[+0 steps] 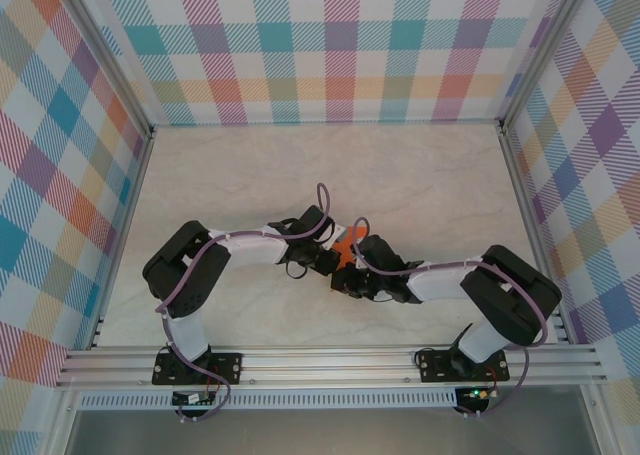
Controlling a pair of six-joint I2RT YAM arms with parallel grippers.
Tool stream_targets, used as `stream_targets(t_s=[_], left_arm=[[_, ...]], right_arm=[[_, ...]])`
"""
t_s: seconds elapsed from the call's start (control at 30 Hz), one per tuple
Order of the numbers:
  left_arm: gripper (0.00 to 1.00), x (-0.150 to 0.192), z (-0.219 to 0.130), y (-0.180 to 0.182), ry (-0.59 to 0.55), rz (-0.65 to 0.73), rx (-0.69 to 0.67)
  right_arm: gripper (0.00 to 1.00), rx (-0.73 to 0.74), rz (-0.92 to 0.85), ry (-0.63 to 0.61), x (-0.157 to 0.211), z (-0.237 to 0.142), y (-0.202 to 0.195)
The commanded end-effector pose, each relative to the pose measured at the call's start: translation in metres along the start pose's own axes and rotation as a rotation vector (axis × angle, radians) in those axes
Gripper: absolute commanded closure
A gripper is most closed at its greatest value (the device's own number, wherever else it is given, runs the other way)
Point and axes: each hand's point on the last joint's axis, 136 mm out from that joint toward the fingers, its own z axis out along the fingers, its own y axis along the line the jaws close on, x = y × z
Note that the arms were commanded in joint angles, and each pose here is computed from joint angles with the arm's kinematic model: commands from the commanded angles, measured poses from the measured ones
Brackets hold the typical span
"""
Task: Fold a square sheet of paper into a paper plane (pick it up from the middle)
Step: Third fold the triangle at the center of the table.
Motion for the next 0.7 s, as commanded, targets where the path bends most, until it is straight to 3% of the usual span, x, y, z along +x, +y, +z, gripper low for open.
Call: stream_targets(t_s=[0.0,0.13,0.43,0.67], left_arm=[[1.0,0.012,0.005,0.016,0.059,-0.032,-0.033],[1.0,0.013,0.005,0.016,0.062,-0.035,-0.032],[1.0,0.012,0.004,0.017,0.062,-0.034,-0.034],[1.0,0.012,0.004,0.016,0.061,-0.035,-0.032]], right_arm=[[0.84,-0.006,-0.006,-0.002,-0.005,0.01,0.005],[0.85,0.056,0.026,0.005,-0.002,0.015,-0.012],[0.84,-0.003,-0.013,-0.012,-0.002,-0.001,0.013],[0.84,0.032,0.016,0.019,0.002,0.014,-0.001]])
